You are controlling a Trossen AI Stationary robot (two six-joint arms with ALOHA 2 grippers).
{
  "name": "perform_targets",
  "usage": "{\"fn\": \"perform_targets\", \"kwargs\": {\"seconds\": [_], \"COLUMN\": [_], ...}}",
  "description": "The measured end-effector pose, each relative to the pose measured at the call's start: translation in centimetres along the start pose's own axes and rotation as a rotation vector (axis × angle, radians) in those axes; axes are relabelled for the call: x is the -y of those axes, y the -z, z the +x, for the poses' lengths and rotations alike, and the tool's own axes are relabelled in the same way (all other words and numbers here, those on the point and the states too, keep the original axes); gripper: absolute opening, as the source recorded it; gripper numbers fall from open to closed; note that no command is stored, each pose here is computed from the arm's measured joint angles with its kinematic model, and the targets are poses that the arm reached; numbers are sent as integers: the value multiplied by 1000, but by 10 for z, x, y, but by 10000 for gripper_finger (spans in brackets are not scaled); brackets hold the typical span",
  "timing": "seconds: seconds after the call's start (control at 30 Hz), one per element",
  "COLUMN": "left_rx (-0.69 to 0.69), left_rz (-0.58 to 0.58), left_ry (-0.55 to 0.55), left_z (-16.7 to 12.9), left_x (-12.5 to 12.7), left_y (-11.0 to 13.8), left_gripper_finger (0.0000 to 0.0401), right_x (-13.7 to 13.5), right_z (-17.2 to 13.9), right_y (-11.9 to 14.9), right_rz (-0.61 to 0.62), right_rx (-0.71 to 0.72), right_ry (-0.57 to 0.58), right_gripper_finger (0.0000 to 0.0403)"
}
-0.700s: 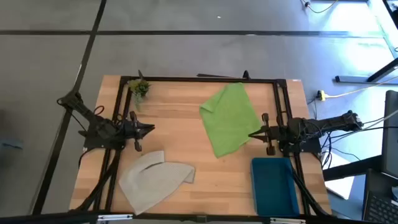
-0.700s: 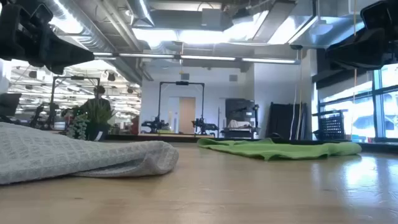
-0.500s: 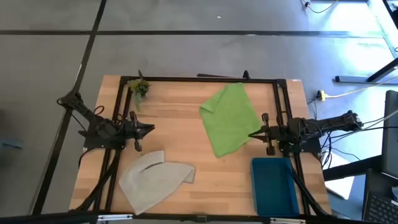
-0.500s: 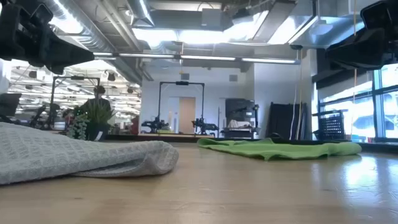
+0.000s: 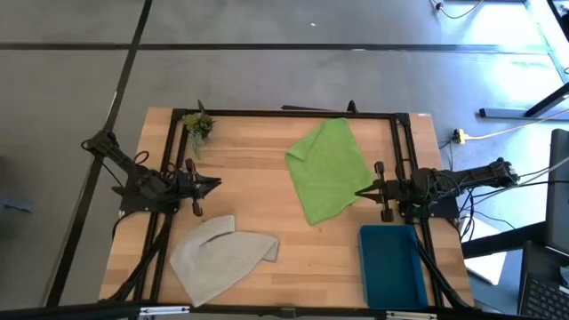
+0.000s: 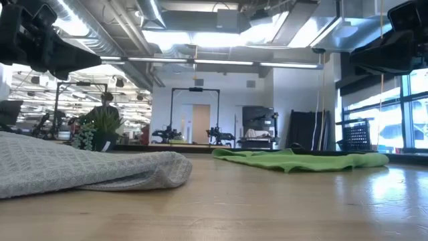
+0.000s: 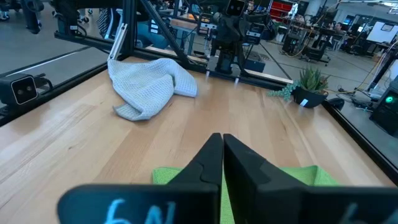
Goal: Roll microfiber towels into tight, uniform cylinder then place into a basket
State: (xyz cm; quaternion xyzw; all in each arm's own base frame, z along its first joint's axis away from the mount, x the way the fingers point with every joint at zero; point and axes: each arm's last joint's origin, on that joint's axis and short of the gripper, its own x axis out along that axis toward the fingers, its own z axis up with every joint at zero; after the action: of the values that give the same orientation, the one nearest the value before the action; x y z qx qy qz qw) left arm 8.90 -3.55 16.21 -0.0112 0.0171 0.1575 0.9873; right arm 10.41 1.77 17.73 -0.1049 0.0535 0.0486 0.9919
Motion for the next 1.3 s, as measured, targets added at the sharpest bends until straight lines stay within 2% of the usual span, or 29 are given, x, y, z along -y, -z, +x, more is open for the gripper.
{"fn": "perform_targets", "kwargs": {"seconds": [0.5,0.7,0.9,1.0,1.1,1.3], "left_rx": [0,0,0,0,0,0], "left_rz": [0,0,0,0,0,-1], "left_ry": [0,0,0,0,0,0], "left_z": [0,0,0,0,0,0], "left_x": [0,0,0,0,0,0], "left_y": [0,0,0,0,0,0], "left_gripper_finger": [30,30,30,30,30,30], "right_x": [0,0,0,1,-1,-6], "right_z": [0,0,0,0,0,-2], "right_y": [0,-2,-2,-4,-4,-11], "right_rz": [-5,-124,-124,-72,-18,-25], "right_rx": [1,21,24,37,54,151], "right_ry": [0,5,6,5,-57,-262], "right_gripper_finger": [16,16,16,16,17,17]}}
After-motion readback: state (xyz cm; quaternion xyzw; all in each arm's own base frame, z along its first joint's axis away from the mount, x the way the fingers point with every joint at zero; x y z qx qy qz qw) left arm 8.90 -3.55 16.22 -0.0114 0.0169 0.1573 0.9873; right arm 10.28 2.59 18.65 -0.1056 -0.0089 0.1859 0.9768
